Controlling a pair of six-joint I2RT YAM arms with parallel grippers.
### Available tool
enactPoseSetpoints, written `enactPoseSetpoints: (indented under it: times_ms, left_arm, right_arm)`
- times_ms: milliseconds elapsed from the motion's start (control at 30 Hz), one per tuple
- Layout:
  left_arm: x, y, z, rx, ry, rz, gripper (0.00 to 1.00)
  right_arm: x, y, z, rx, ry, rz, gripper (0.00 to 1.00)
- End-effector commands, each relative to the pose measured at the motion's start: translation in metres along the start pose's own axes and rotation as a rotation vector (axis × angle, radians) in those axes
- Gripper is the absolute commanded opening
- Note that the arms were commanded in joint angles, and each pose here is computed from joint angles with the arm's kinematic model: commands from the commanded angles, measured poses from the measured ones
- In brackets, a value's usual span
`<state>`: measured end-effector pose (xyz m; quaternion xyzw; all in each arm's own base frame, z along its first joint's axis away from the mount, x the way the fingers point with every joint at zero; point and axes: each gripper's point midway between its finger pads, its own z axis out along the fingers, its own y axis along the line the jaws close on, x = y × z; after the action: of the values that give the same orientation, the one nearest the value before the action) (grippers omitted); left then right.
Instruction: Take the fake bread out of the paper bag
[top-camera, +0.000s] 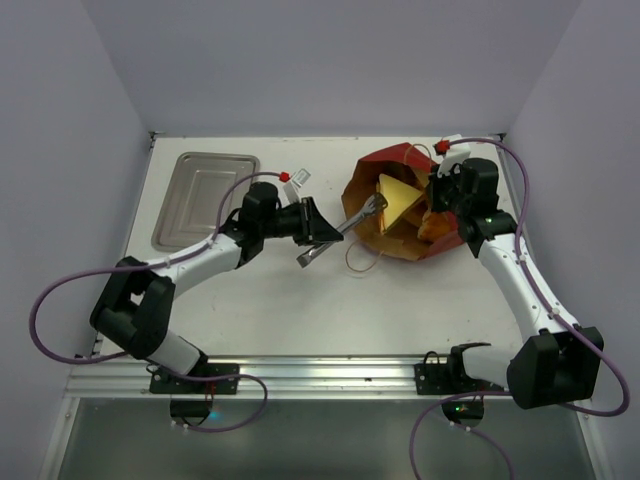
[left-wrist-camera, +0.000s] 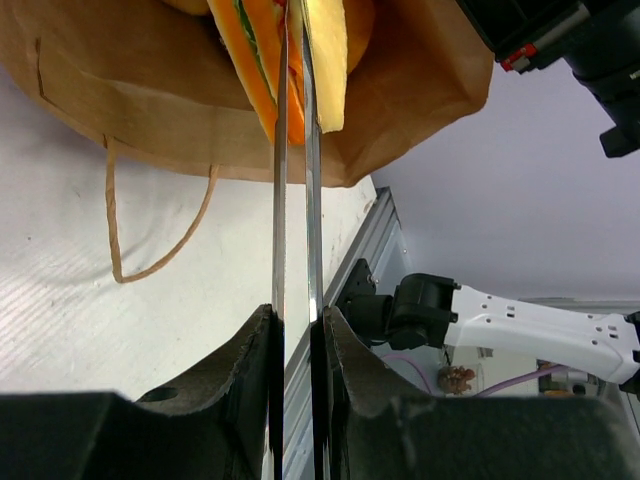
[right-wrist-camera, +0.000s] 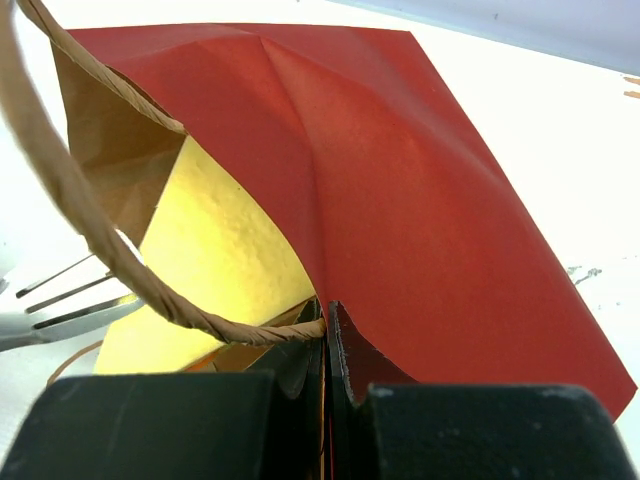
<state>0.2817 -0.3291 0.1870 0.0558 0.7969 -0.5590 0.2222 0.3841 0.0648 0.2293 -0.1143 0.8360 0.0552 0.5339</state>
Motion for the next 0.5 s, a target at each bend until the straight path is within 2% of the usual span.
enactPoseSetpoints:
  times_ms: [0,467]
  left_arm:
    - [-0.004,-0.025,-0.017,0.066,-0.016,0.1,0.0]
    - [0.033,-0.029,-0.059,0.076,0.037,0.147,0.0]
  right_arm:
    - [-0.015,-0.007,-0.008,0.027,-0.036,0.015,0.0]
    - [-0.018,-0.01,-0.01,0.034,-0.044,0.019,0.0]
